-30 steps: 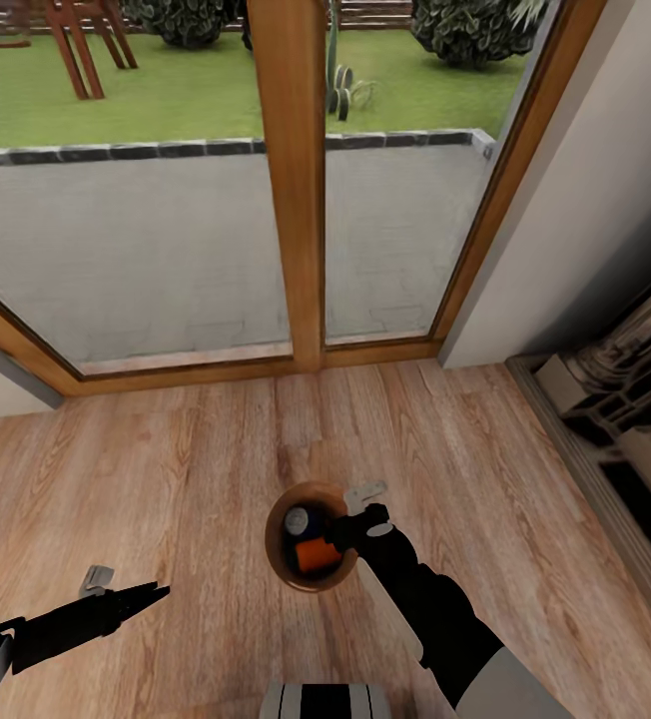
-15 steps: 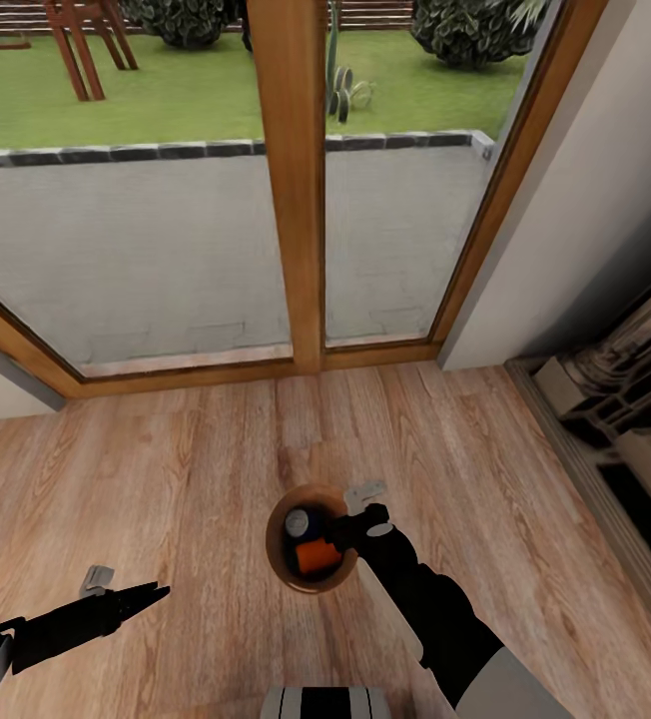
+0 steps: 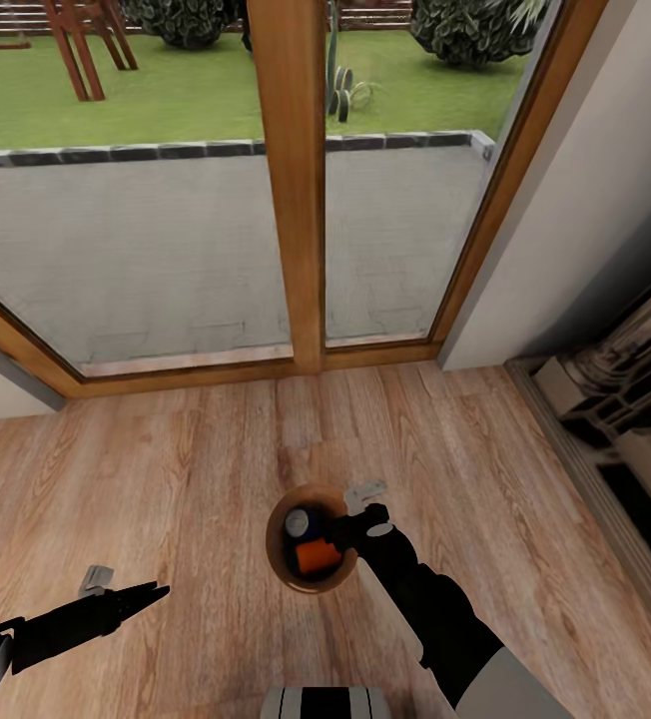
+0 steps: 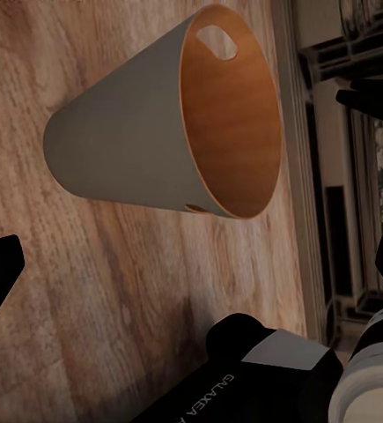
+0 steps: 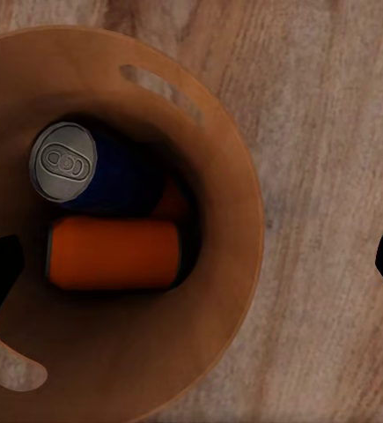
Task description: Put the three can of soda from the living room inside the tash can in the kitchen.
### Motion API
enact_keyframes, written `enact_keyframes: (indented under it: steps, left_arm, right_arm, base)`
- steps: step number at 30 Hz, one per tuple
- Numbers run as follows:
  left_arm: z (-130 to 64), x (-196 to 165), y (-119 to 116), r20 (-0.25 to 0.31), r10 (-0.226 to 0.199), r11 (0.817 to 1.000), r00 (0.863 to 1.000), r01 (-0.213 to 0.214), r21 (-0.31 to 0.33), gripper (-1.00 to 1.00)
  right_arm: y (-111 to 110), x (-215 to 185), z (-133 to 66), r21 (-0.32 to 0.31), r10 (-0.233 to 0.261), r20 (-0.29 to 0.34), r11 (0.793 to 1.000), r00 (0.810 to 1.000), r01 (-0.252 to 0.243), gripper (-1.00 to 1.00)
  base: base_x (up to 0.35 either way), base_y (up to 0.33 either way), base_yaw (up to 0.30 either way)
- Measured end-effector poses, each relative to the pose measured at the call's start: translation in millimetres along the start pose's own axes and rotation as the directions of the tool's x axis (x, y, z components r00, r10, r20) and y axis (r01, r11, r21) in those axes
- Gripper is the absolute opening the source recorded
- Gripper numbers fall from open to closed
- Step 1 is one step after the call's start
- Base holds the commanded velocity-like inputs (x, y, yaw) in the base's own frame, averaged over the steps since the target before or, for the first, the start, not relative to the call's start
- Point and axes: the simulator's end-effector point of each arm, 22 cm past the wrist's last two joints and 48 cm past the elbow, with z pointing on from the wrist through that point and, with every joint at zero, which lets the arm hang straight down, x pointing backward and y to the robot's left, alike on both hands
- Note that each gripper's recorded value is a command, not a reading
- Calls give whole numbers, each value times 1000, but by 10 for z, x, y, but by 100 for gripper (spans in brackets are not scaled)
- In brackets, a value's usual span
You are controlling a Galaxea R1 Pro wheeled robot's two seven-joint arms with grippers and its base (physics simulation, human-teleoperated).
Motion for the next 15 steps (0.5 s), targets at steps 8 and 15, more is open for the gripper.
enact_keyframes:
  steps: [8, 15]
  left_arm:
    - [-2, -4, 0, 2, 0, 1000, 1000, 0, 0, 100]
    - [-38, -41, -68, 1, 0, 1000, 1000, 0, 1, 100]
  right_arm:
    - [0, 0, 0, 0, 0, 0, 1000, 1000, 0, 100]
    - [-2, -50, -69, 0, 0, 0, 1000, 1000, 0, 100]
  base:
    - [0, 0, 0]
    - [0, 0, 0]
